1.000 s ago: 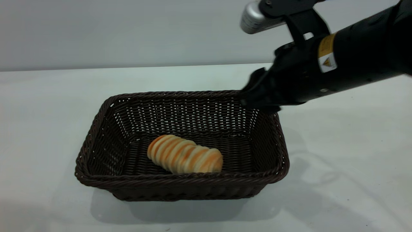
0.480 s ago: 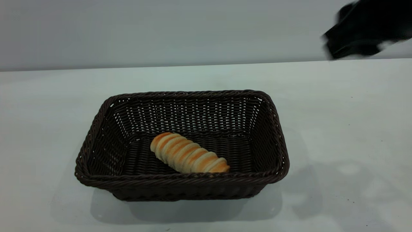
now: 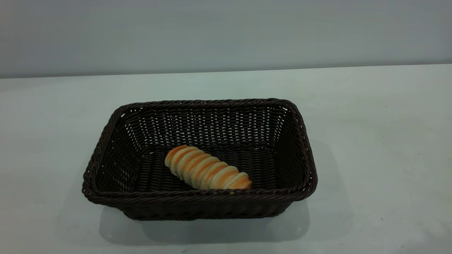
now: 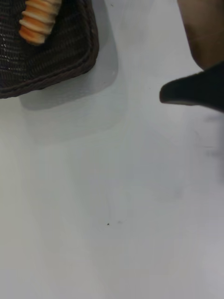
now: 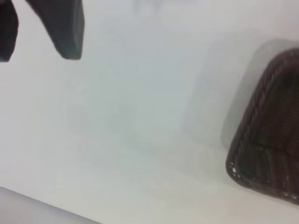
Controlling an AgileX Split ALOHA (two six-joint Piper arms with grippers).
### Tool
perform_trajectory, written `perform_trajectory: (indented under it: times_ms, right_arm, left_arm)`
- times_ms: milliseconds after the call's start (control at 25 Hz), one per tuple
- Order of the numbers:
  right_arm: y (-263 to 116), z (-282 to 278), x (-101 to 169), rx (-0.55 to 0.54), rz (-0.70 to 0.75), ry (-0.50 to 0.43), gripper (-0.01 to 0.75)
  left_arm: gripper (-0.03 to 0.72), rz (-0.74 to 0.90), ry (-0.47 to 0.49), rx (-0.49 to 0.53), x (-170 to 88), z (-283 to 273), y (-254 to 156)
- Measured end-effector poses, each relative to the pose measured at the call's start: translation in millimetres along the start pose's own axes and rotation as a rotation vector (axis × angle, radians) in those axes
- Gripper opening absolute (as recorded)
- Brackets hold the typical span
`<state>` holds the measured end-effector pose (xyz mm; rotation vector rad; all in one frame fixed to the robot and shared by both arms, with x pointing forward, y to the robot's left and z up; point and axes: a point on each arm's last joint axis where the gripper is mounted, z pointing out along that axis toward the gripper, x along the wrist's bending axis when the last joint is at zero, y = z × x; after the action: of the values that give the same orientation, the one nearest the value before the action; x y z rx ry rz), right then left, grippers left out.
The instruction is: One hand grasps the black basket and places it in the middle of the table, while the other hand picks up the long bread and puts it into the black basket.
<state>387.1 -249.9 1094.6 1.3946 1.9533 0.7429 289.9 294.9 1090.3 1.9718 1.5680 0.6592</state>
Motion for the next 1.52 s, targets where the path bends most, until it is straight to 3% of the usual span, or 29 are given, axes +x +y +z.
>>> perform_trajectory:
  times_ms: [120, 360, 520, 1000, 1240, 1520]
  right_arm:
    - [-15, -23, -2, 0.006, -0.008, 0.055, 0.232]
    - [-42, -62, 7, 0.011, -0.078, 0.262, 0.236]
    - [-58, -80, 8, 0.012, -0.099, 0.333, 0.236]
    - [-126, -73, 10, -0.008, -0.092, 0.350, 0.236]
    - [-138, -78, 8, -0.093, -0.081, 0.342, 0.236]
    - [-139, -79, 8, -0.102, -0.070, 0.344, 0.237]
  left_arm:
    - [0.544, 0.000, -0.001, -0.024, 1, -2, -15]
    - [0.544, -0.002, 0.000, -0.022, 2, -1, -38]
    - [0.544, -0.004, -0.003, -0.020, 2, 2, -51]
    - [0.544, -0.004, -0.002, -0.002, 1, 12, -70]
    - [0.544, -0.004, -0.002, -0.007, 2, 11, -71]
    - [0.544, -0.005, -0.004, -0.006, 1, 11, -71]
